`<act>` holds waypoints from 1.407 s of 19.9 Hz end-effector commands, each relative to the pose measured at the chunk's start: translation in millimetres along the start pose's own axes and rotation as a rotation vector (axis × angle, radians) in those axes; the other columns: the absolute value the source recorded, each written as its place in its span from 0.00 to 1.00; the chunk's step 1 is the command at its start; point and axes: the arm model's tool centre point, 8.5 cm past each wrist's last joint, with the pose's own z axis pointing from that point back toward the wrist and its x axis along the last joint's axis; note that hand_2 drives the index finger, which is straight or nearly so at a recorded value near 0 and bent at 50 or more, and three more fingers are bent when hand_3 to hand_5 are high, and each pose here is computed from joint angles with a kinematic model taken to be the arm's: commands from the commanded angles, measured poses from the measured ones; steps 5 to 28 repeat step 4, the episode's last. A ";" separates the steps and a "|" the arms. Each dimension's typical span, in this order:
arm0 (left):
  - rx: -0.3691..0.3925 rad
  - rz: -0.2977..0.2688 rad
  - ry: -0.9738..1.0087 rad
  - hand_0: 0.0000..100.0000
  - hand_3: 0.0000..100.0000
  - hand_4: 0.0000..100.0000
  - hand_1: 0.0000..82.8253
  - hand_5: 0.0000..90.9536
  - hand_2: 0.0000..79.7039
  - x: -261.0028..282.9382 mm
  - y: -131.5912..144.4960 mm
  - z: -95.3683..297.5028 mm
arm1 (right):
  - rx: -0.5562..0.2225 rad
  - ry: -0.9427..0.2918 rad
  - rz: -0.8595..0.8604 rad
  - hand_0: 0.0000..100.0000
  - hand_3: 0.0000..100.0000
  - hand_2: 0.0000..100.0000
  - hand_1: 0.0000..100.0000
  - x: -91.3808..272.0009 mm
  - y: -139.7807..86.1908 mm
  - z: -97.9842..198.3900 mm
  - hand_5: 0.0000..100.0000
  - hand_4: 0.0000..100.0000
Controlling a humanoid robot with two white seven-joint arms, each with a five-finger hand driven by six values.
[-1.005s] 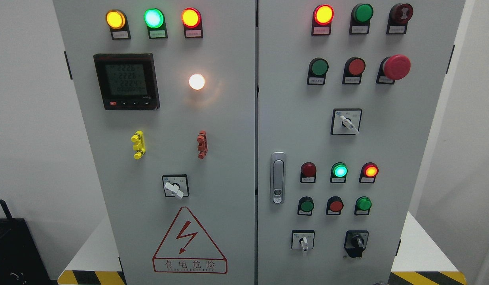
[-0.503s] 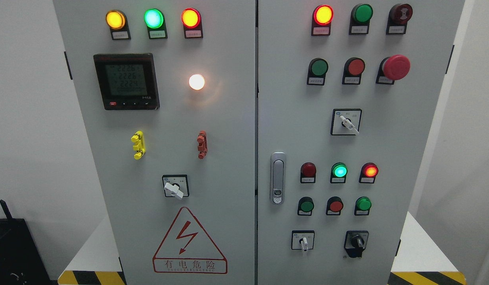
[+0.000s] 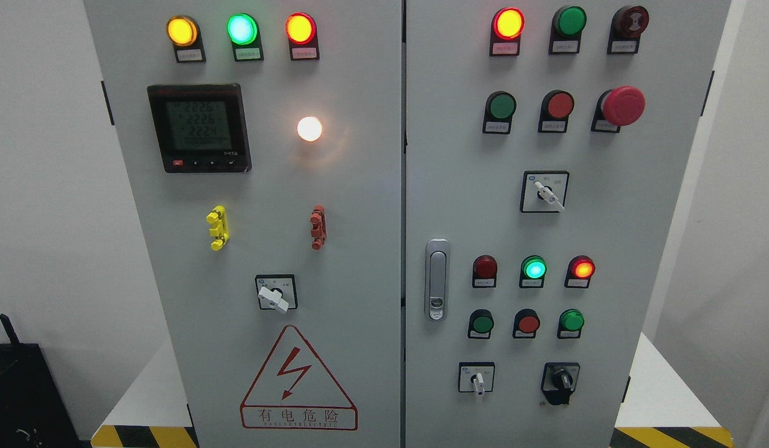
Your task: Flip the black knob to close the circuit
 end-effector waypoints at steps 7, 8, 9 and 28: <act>0.001 0.022 0.000 0.00 0.05 0.03 0.00 0.00 0.00 -10.1 0.0 0.1 | -0.013 0.000 -0.015 0.00 0.05 0.00 0.00 0.1 -1.4 5.5 0.00 0.05; 0.001 0.022 0.000 0.00 0.05 0.03 0.00 0.00 0.00 -10.1 0.0 0.1 | -0.013 0.000 -0.015 0.00 0.05 0.00 0.00 0.1 -1.4 5.5 0.00 0.05; 0.001 0.022 0.000 0.00 0.05 0.03 0.00 0.00 0.00 -10.1 0.0 0.1 | -0.013 0.000 -0.015 0.00 0.05 0.00 0.00 0.1 -1.4 5.5 0.00 0.05; 0.001 0.022 0.000 0.00 0.05 0.03 0.00 0.00 0.00 -10.1 0.0 0.1 | -0.013 0.000 -0.015 0.00 0.05 0.00 0.00 0.1 -1.4 5.5 0.00 0.05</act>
